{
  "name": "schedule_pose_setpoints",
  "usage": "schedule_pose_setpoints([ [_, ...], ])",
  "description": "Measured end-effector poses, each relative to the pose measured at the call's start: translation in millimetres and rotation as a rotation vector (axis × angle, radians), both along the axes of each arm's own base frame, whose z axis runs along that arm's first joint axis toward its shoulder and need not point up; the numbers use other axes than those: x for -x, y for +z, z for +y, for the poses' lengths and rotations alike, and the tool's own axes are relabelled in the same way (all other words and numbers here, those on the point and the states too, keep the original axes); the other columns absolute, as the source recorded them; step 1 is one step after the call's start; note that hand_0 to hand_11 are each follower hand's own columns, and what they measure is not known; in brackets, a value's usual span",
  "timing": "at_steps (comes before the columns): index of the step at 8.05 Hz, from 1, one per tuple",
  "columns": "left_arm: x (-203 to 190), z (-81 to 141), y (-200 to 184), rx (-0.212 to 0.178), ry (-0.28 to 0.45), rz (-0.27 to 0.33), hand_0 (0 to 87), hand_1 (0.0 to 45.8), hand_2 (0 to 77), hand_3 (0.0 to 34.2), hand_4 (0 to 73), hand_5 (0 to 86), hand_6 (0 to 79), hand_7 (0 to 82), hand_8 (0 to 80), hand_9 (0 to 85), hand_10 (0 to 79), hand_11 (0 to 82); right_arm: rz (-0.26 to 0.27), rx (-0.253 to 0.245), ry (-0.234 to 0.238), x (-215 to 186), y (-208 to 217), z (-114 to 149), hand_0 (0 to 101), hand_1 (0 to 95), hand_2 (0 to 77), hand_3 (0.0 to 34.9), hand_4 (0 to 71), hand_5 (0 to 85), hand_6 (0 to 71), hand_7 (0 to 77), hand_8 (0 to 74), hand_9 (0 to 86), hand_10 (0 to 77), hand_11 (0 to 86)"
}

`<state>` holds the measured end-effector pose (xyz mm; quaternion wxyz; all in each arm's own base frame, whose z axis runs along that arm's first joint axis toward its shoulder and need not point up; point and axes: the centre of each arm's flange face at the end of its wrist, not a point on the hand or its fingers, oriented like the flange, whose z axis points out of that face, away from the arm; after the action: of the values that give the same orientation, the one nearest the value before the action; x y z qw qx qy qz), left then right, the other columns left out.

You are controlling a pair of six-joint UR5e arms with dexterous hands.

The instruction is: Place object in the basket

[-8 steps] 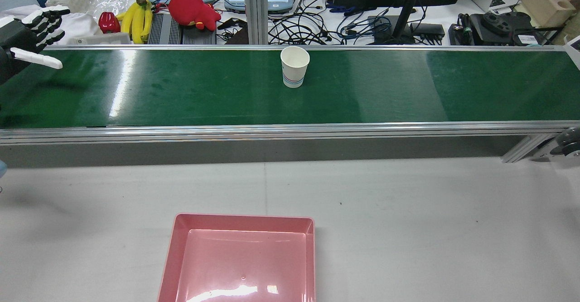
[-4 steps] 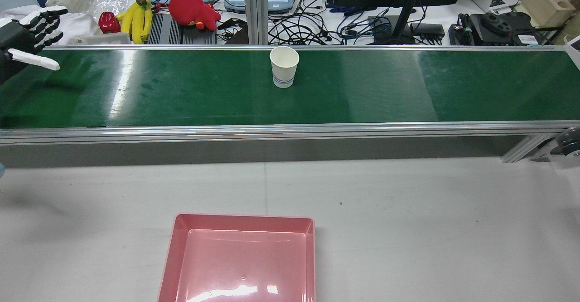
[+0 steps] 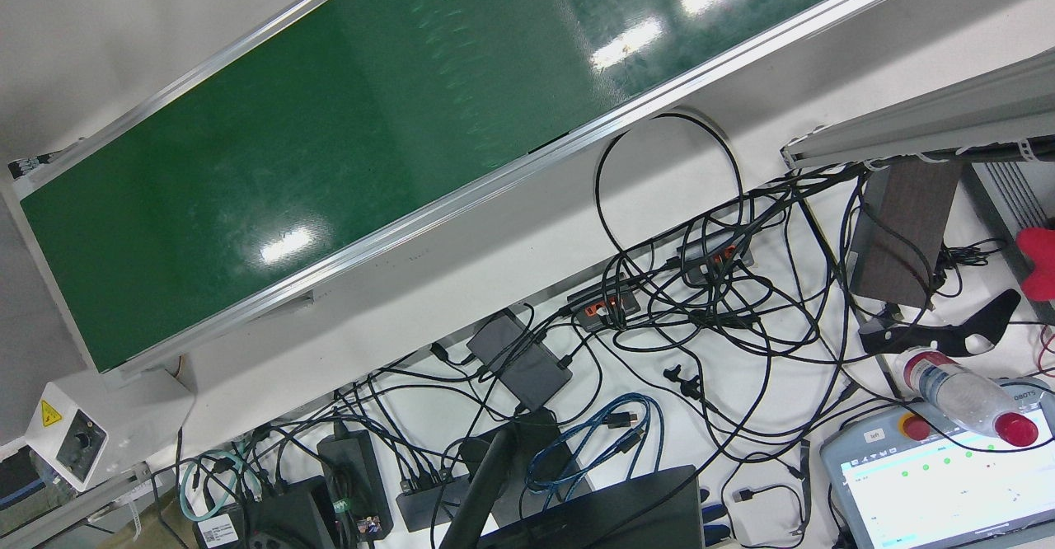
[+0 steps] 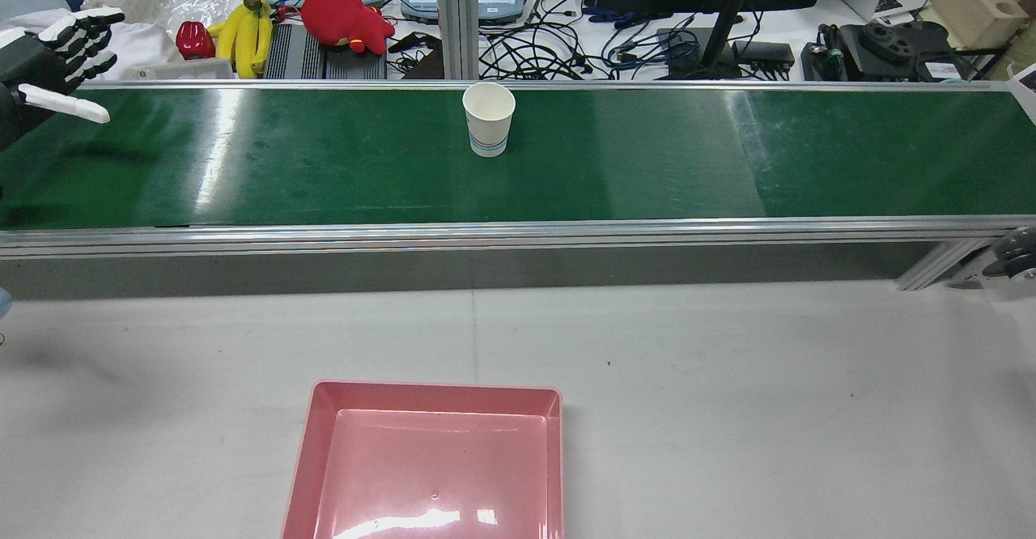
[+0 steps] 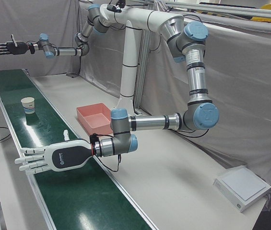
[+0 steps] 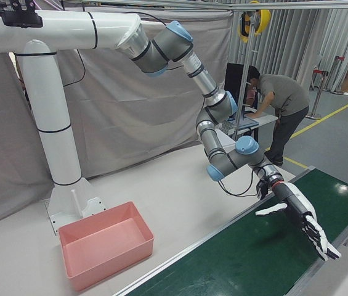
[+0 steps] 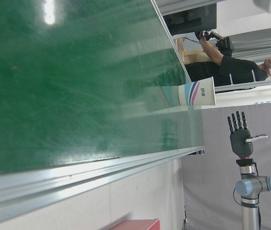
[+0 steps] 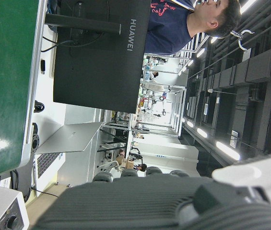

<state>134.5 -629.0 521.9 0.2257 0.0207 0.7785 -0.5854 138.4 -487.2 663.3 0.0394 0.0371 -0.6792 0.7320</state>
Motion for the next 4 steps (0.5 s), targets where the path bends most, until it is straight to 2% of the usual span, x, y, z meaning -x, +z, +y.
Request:
schedule_pose_setpoints([
  [4,-0.7,-0.4,-1.5,-0.004,0.000,-0.002,56.6,13.6,0.5,5.7,0.5,20.7,0.5,0.5,0.5,0.5,2.7,6.0,0.000,-0.001,0.000,0.0,0.0,0.0,0,0.0,0.5,0.0,0.0,0.0,0.0,0.5,0.0,0.0,0.0,0.0],
])
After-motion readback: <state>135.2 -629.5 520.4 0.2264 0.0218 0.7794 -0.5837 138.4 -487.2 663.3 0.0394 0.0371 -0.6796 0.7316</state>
